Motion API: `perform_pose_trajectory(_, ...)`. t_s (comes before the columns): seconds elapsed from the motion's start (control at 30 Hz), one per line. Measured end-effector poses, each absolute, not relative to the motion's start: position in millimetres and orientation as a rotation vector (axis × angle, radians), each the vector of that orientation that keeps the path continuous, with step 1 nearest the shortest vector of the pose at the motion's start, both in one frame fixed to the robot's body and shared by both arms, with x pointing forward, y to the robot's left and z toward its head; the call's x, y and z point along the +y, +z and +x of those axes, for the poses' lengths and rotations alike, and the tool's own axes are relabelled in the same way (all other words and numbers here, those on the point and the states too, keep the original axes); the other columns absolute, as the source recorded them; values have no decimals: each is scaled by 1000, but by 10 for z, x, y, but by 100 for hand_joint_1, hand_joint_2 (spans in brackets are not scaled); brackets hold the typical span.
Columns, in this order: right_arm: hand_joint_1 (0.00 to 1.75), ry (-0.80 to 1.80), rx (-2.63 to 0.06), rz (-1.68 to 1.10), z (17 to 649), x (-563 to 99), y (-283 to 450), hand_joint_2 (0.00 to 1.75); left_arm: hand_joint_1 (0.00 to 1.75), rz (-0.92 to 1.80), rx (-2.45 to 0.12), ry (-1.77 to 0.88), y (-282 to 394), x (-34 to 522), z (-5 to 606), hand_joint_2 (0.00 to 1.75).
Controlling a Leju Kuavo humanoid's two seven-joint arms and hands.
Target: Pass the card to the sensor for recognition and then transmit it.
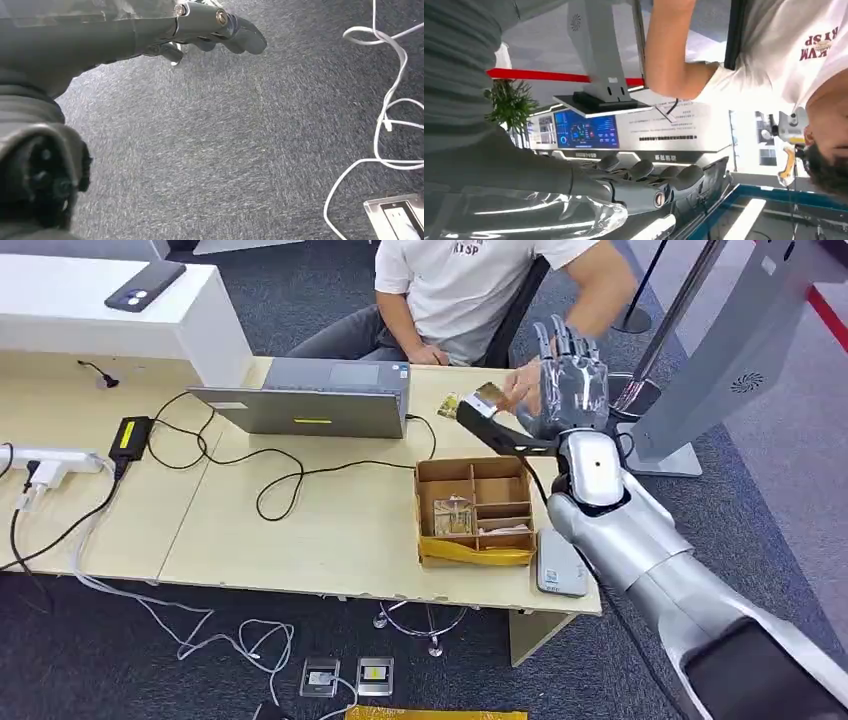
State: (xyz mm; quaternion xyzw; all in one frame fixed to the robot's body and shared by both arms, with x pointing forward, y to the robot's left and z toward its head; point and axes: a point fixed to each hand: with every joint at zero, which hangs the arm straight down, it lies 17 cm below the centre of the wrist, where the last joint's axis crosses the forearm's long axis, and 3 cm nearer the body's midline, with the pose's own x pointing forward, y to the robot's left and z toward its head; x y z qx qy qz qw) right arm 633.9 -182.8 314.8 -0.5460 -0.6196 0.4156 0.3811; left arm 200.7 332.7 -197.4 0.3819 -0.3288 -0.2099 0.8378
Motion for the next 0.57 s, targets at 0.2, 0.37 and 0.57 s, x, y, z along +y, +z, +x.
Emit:
perform_pose_trajectory(0.2, 0, 1066, -1579, -1408, 6351, -1844, 3139, 175, 0, 809, -695, -445, -1975, 3332, 2003, 0)
perform_pose_trajectory(0.37, 0, 955, -1669, -1415, 6312, -1879, 3325, 175, 0, 811, -691, -438, -1976, 3348, 1990, 0)
perform_pose_trajectory(0.57, 0, 844, -1754, -1532, 6113, -2078, 3432, 175, 0, 817, -664, -404, -1991, 3390, 1936, 0)
